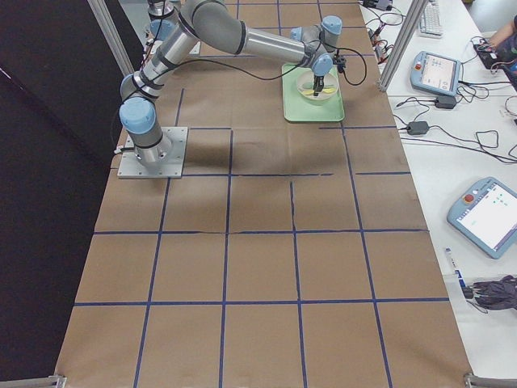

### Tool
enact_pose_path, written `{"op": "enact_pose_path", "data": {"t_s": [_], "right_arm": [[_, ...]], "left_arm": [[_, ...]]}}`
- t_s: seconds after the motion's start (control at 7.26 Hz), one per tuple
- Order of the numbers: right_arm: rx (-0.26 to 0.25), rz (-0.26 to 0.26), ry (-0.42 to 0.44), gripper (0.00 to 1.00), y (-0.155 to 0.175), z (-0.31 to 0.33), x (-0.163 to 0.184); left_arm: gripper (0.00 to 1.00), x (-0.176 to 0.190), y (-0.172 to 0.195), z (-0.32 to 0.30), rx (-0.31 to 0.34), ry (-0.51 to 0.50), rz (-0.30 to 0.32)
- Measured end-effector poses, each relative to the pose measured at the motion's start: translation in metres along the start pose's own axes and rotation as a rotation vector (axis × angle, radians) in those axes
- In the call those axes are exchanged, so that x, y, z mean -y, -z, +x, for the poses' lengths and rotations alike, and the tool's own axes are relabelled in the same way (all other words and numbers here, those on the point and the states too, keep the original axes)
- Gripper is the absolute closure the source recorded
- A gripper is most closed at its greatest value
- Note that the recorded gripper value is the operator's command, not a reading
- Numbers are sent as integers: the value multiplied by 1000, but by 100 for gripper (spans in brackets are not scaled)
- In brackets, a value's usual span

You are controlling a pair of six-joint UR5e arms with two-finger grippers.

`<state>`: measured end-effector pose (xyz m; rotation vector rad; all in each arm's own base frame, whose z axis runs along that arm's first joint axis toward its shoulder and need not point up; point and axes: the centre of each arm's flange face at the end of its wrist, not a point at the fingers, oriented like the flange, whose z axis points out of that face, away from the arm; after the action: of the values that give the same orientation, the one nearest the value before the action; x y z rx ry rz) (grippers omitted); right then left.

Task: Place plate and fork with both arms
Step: 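Lower the right gripper and close it on the yellow fork handle, then carry the yellow fork off the plate and lower it onto the tray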

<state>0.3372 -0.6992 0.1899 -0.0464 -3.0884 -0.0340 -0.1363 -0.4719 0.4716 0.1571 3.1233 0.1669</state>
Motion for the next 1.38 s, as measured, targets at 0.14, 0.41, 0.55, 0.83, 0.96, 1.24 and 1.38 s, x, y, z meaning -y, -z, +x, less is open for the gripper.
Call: {"op": "enact_pose_path", "data": {"t_s": [0.14,0.41,0.55,0.83,0.96,1.24,1.38], "right_arm": [[0,-1,0,86,0,0,0],[1,0,-4,96,2,0,1],[2,0,-11,96,3,-1,1],[5,7,-25,96,8,-2,1],[9,13,-31,96,14,-2,1],[18,15,-36,96,47,0,-7],[18,9,-39,96,66,8,-13]], "left_arm": [[0,0,0,0,0,0,0],[0,0,0,0,-1,1,1],[0,0,0,0,-1,1,1],[0,0,-1,0,-2,0,-2],[0,0,-1,0,-2,0,-3],[0,0,-2,0,-2,-1,-3],[0,0,-2,0,-2,-1,-3]]}}
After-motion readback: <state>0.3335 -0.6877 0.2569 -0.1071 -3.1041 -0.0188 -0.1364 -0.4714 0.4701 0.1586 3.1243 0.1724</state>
